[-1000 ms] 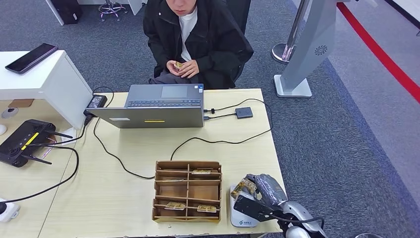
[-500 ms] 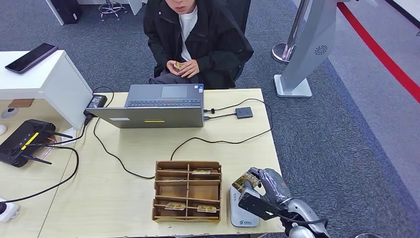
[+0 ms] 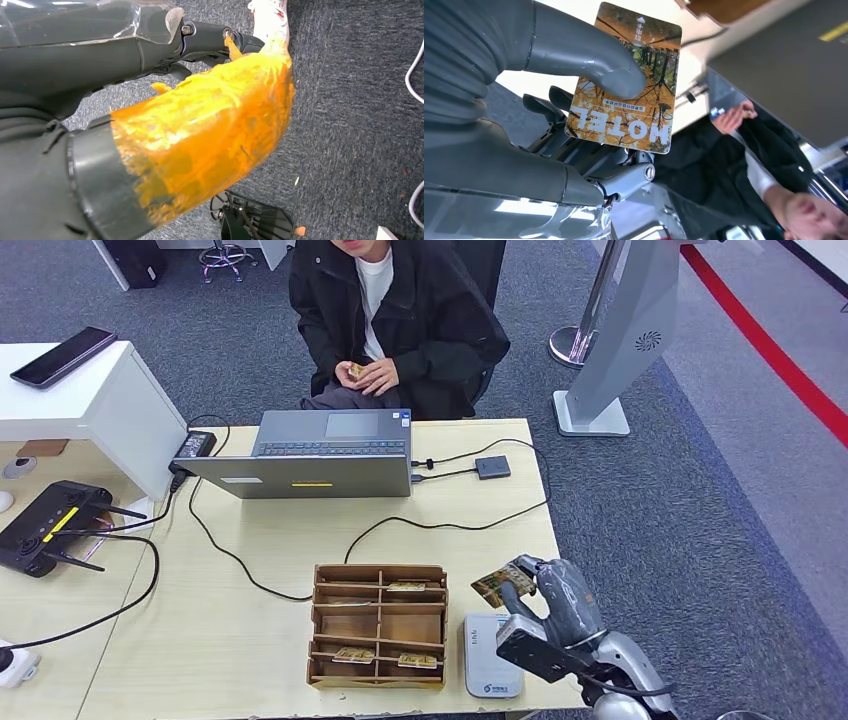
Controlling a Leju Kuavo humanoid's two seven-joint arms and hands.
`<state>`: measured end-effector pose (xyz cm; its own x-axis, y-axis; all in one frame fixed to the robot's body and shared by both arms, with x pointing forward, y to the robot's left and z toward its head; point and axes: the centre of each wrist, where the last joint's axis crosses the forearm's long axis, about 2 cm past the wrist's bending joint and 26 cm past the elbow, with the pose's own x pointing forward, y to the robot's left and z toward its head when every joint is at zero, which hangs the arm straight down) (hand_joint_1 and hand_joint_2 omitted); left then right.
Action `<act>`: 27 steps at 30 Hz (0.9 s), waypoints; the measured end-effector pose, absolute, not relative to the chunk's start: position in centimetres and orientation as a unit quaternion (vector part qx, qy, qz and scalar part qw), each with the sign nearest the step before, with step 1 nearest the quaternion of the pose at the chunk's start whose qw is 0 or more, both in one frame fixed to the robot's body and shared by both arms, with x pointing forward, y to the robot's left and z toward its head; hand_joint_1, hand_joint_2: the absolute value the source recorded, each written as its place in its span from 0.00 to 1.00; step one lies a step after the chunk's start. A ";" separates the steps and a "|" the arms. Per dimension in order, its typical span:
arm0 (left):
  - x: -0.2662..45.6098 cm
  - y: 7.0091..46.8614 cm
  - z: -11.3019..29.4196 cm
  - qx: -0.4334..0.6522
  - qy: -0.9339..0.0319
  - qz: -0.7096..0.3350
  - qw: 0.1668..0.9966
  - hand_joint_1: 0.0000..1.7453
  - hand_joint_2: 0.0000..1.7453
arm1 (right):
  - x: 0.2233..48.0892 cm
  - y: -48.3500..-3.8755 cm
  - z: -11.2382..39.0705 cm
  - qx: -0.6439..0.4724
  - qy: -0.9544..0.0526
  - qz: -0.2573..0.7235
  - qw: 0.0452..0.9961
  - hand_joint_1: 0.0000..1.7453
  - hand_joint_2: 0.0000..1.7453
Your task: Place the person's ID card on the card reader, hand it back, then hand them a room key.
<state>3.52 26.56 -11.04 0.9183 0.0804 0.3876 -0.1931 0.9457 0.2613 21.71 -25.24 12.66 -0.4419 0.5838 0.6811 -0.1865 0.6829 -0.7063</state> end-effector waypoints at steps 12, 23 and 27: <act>3.5 26.5 -11.0 0.149 -0.191 0.068 0.968 0.00 0.00 | 22.2 -25.2 14.6 -0.144 -0.800 0.343 0.470 1.00 1.00; 3.7 26.4 -11.0 0.145 -0.195 0.051 0.969 0.00 0.00 | 24.2 -24.6 16.8 -0.162 -0.835 0.318 0.418 1.00 1.00; 3.9 26.3 -11.0 0.142 -0.199 0.039 0.969 0.00 0.00 | 25.8 -24.2 18.4 -0.185 -0.850 0.309 0.384 1.00 1.00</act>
<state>3.86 26.31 -11.00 0.9181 0.0184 0.3958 -0.1314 0.9565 0.2603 25.80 -24.18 18.40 -0.6361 0.5517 0.5395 0.0766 0.7409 -0.6672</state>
